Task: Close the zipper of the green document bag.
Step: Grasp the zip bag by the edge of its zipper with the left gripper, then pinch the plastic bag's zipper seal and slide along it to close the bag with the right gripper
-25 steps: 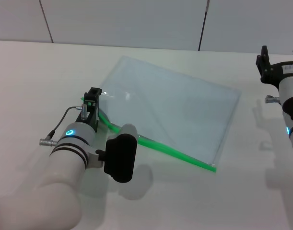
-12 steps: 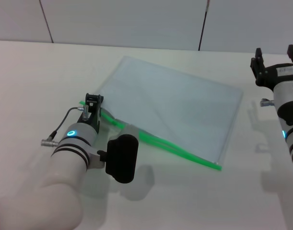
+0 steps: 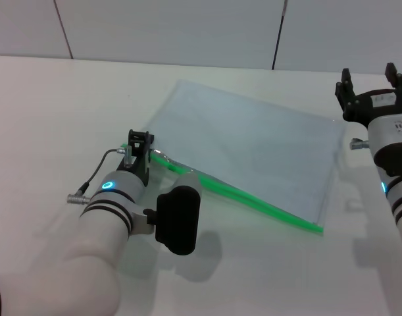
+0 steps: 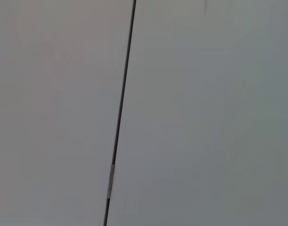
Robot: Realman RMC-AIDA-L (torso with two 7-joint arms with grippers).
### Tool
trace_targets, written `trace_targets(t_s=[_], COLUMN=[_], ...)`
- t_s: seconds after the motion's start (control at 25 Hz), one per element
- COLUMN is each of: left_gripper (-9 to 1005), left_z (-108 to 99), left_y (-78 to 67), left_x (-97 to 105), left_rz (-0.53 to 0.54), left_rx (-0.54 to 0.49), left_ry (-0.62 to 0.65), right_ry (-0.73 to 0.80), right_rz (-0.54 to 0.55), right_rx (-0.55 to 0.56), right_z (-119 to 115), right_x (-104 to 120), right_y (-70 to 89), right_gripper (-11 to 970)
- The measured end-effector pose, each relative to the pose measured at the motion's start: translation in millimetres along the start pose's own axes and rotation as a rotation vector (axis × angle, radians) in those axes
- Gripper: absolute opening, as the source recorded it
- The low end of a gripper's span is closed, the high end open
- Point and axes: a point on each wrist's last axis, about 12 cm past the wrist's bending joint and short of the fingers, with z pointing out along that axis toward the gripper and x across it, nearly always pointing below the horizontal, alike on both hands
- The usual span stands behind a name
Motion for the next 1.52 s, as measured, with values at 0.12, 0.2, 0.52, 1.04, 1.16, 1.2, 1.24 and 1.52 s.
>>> trace_targets(t_s=[0.12, 0.2, 0.52, 1.04, 1.16, 1.2, 1.24, 1.52], left_gripper=[53, 53, 54, 54, 55, 55, 55, 55], left_z=[-0.3, -1.8, -8.2, -12.9, -13.5, -13.9, -14.2, -15.1], left_y=[1.0, 2.8, 15.0, 30.0, 31.3, 32.0, 32.6, 35.9], left_x=[-0.1, 0.5, -0.9, -3.2, -3.0, -2.8, -2.5, -1.9], left_rz=[-0.008, -0.021, -0.056, -0.258, -0.284, -0.295, -0.301, -0.322], left_rx=[-0.01, -0.041, -0.173, -0.303, -0.316, -0.324, -0.33, -0.358], left_ry=[-0.002, -0.006, -0.023, -0.072, -0.077, -0.08, -0.081, -0.089], right_ry=[0.0, 0.0, 0.007, 0.001, -0.008, -0.014, -0.019, -0.046], right_rz=[-0.004, -0.007, -0.024, -0.046, -0.049, -0.052, -0.058, -0.126], right_rx=[-0.01, -0.015, -0.052, -0.085, -0.112, -0.125, -0.138, -0.228], right_z=[-0.8, -1.6, -5.5, -9.3, -12.9, -14.4, -16.3, -32.0], right_x=[0.3, 0.8, 2.9, 1.7, 0.4, -0.5, -1.0, -5.7], right_y=[1.9, 2.8, 9.0, 16.2, 22.4, 24.9, 27.4, 48.4], right_gripper=[726, 726, 726, 726, 726, 725, 725, 725])
